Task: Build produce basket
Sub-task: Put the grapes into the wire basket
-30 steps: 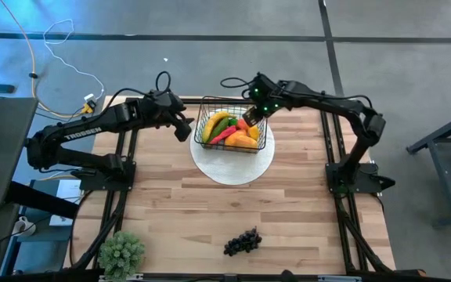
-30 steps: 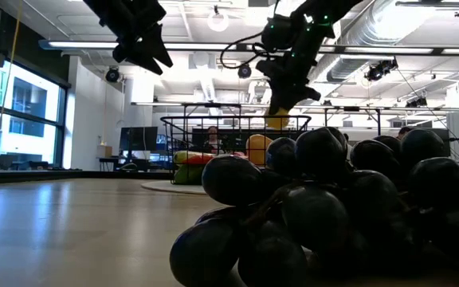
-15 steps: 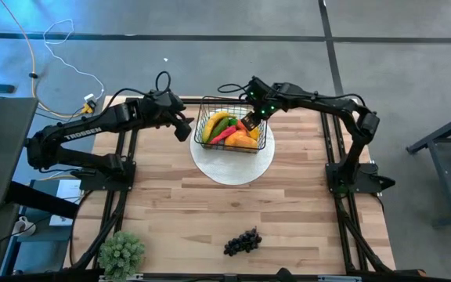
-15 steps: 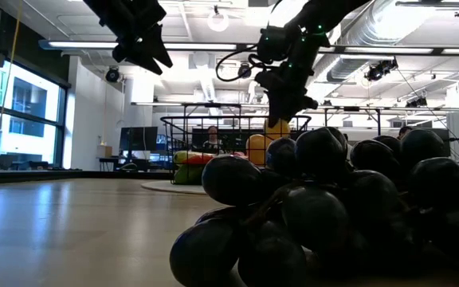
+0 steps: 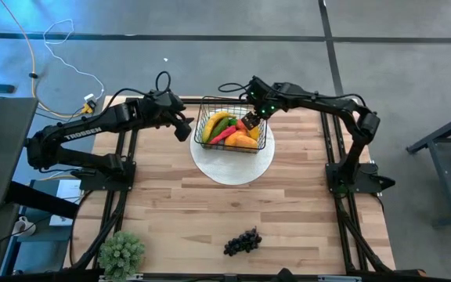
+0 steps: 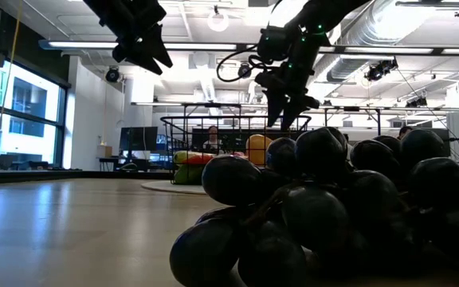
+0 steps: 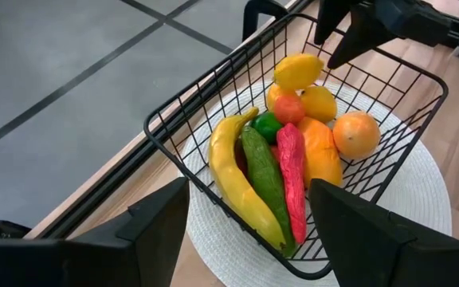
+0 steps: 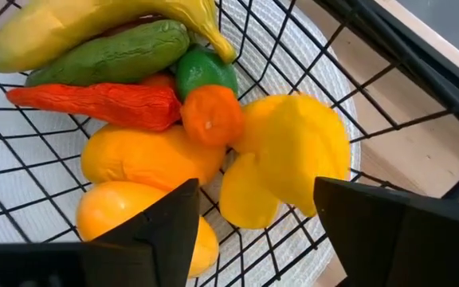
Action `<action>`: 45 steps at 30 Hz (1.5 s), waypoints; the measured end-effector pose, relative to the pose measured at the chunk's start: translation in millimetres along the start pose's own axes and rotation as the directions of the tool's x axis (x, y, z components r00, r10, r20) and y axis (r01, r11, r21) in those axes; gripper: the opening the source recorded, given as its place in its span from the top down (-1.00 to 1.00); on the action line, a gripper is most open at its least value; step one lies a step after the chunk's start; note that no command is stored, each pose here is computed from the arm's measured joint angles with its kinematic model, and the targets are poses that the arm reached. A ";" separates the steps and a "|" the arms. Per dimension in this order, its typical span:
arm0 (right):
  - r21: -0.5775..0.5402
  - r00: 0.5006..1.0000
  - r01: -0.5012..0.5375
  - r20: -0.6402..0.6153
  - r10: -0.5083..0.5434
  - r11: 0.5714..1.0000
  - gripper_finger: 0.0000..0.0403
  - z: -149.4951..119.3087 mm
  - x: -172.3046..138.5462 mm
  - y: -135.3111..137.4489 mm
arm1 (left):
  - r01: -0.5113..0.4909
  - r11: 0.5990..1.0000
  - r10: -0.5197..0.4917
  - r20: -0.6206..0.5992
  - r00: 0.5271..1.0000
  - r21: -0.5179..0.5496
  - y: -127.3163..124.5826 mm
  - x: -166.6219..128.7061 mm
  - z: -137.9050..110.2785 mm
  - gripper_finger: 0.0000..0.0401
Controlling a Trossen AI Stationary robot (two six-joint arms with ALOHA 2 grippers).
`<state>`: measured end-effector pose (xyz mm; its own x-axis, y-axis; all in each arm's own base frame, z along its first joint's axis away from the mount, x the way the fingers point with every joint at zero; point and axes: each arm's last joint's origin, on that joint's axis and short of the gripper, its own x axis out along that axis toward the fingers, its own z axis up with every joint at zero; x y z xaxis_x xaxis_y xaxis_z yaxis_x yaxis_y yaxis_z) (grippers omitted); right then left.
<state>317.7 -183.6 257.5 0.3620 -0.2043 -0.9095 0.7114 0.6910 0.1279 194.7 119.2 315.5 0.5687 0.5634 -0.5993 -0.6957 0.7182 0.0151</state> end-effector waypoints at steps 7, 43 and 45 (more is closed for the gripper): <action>0.010 0.999 -0.016 0.037 0.016 1.000 -0.13 8.9 -13.5 3.4 | 0.012 1.000 -0.012 -0.002 1.000 0.002 -0.3 0.0 -0.1 -0.26; 0.182 0.988 0.130 0.063 -0.143 0.975 -0.13 -0.2 -91.6 67.6 | 0.388 0.921 -0.385 -0.070 0.920 0.033 -68.7 -21.7 -15.8 -0.47; 0.191 0.989 0.120 0.063 -0.135 0.974 -0.13 -3.4 -92.0 73.7 | 0.399 0.916 -0.395 -0.078 0.915 0.034 -76.0 -22.9 -18.4 -0.47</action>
<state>334.7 -111.5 349.3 0.3004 -0.3389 -0.8916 0.8515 0.5165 0.0905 226.5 44.2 313.4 0.7615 0.1999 -0.6166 -0.3957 0.8968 -0.1979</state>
